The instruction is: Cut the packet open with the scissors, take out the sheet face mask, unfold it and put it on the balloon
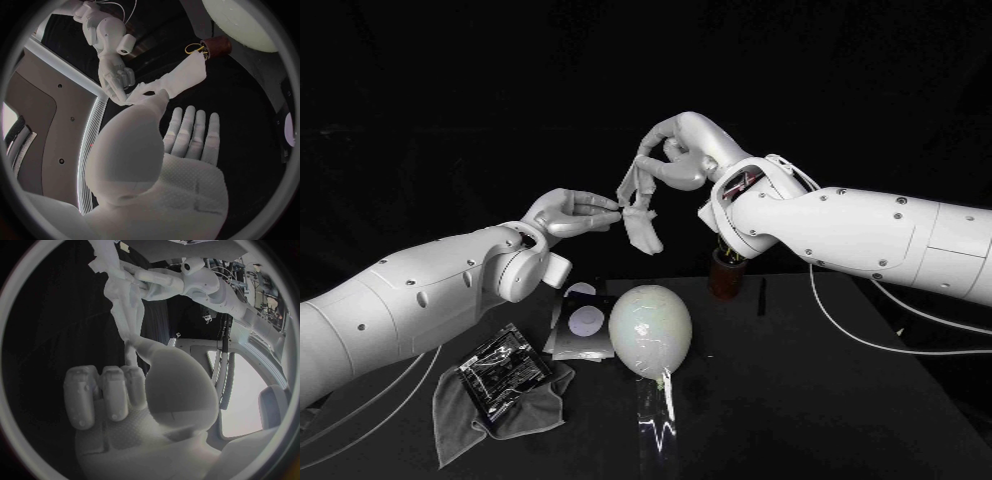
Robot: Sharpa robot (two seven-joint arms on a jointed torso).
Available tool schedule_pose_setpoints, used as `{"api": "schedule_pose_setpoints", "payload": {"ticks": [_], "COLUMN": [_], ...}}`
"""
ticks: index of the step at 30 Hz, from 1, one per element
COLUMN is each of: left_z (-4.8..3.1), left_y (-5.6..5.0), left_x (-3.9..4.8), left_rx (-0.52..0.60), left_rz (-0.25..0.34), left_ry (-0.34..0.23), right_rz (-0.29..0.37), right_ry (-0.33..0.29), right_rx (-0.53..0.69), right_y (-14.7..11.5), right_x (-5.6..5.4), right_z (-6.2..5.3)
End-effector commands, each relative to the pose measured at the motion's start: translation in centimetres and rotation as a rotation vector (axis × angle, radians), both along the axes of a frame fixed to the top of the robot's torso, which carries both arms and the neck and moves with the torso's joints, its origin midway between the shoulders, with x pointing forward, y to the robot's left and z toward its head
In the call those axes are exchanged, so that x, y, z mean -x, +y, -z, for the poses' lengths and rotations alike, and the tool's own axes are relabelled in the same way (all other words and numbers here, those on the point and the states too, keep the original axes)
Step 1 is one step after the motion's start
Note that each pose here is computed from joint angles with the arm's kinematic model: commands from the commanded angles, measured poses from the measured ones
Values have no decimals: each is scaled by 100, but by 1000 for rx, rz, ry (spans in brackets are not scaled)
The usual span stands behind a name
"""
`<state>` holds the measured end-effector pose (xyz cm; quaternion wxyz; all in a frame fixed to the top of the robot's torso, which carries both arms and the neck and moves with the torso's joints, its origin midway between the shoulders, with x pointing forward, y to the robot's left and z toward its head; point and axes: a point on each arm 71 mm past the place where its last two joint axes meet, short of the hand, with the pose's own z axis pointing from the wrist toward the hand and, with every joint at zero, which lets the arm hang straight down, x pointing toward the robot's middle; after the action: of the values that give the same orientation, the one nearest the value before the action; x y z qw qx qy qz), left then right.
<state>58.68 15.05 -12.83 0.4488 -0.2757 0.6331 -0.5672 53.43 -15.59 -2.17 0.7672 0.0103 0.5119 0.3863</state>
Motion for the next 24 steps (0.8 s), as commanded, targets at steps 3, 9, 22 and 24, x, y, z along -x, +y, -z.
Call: {"api": "schedule_pose_setpoints", "payload": {"ticks": [3, 9, 22, 24], "left_z": [-8, -9, -36, -43], "left_y": [-56, -137, -204, -202], "left_x": [6, 24, 75, 77], "left_rx": [8, 13, 66, 85], "left_rz": [16, 60, 158, 166], "left_ry": [-1, 0, -8, -8], "right_rz": [-2, -4, 2, 5], "right_ry": [-8, -7, -4, -3], "right_rx": [-2, -2, 1, 1], "right_y": [9, 14, 4, -6], "right_x": [15, 23, 4, -2], "right_z": [-13, -12, -9, -9]}}
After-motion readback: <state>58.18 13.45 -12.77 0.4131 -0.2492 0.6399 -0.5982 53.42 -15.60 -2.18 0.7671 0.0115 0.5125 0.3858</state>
